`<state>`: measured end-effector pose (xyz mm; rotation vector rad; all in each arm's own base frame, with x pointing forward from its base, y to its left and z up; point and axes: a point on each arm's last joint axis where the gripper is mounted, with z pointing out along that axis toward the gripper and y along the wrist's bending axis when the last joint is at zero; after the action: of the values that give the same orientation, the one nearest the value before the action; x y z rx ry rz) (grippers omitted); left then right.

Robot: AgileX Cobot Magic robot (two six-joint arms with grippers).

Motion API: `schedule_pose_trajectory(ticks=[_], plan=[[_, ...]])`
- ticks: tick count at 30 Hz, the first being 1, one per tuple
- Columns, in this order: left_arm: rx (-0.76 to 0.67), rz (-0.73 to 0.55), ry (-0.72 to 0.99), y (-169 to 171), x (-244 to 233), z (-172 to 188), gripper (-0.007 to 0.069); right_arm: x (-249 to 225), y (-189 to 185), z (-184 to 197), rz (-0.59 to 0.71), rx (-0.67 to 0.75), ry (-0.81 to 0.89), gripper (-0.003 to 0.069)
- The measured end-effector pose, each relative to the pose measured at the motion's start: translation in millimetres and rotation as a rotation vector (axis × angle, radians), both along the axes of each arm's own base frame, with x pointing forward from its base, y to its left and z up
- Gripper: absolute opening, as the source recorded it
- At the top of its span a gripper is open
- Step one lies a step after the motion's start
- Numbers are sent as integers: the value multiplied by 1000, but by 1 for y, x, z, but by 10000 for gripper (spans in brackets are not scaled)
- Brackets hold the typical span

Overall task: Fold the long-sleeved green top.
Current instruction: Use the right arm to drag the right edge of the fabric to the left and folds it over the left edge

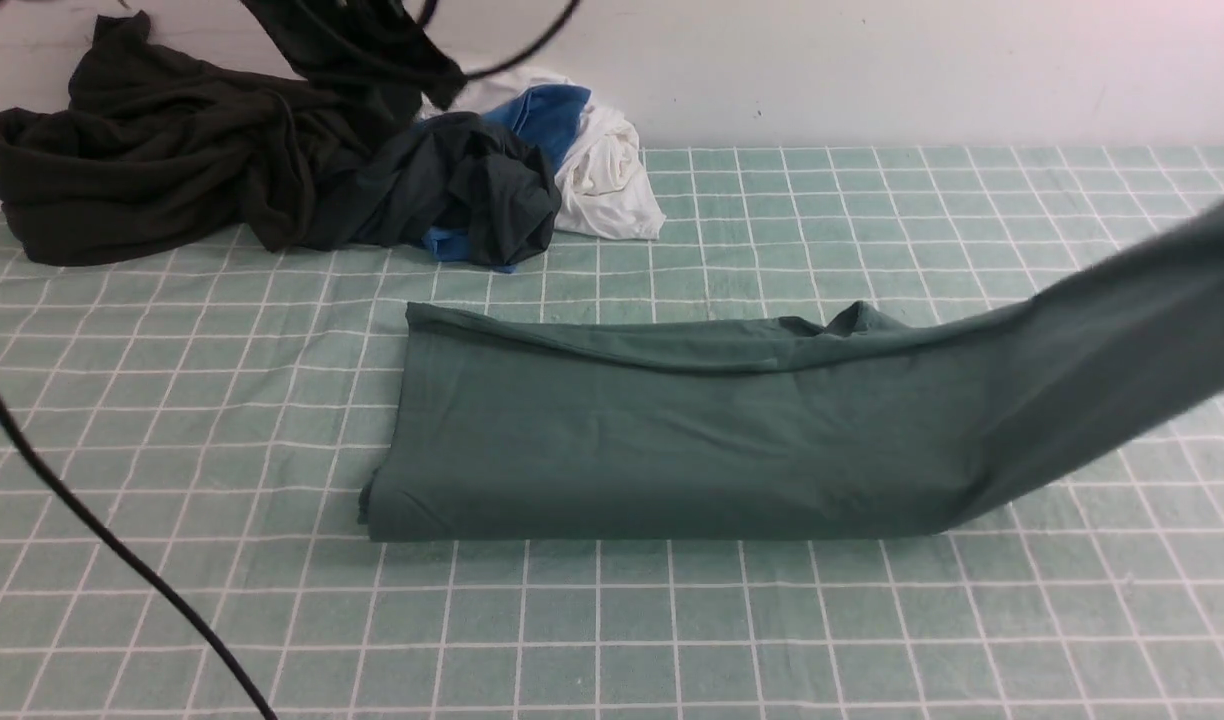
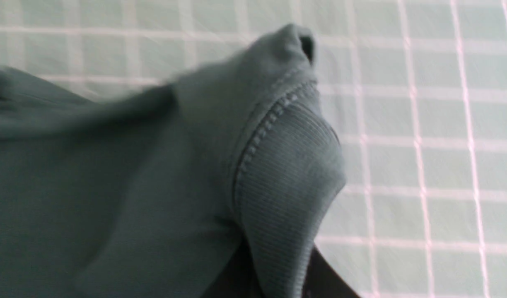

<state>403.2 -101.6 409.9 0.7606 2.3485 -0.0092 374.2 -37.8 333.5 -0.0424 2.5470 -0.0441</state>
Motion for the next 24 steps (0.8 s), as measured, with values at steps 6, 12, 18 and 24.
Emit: schedule_pose_trajectory(ticks=[6,12,18,24], plan=[[0,35,-188,21,-67,77,-3,5,145,39,376,21,-142,18],[52,168,-303,53,-140,113,-3,14,280,-10,628,104,-144,18],[52,276,-299,72,-192,107,-3,22,361,-73,711,197,-180,62],[21,315,-189,78,-226,67,-3,25,379,-85,714,255,-140,347]])
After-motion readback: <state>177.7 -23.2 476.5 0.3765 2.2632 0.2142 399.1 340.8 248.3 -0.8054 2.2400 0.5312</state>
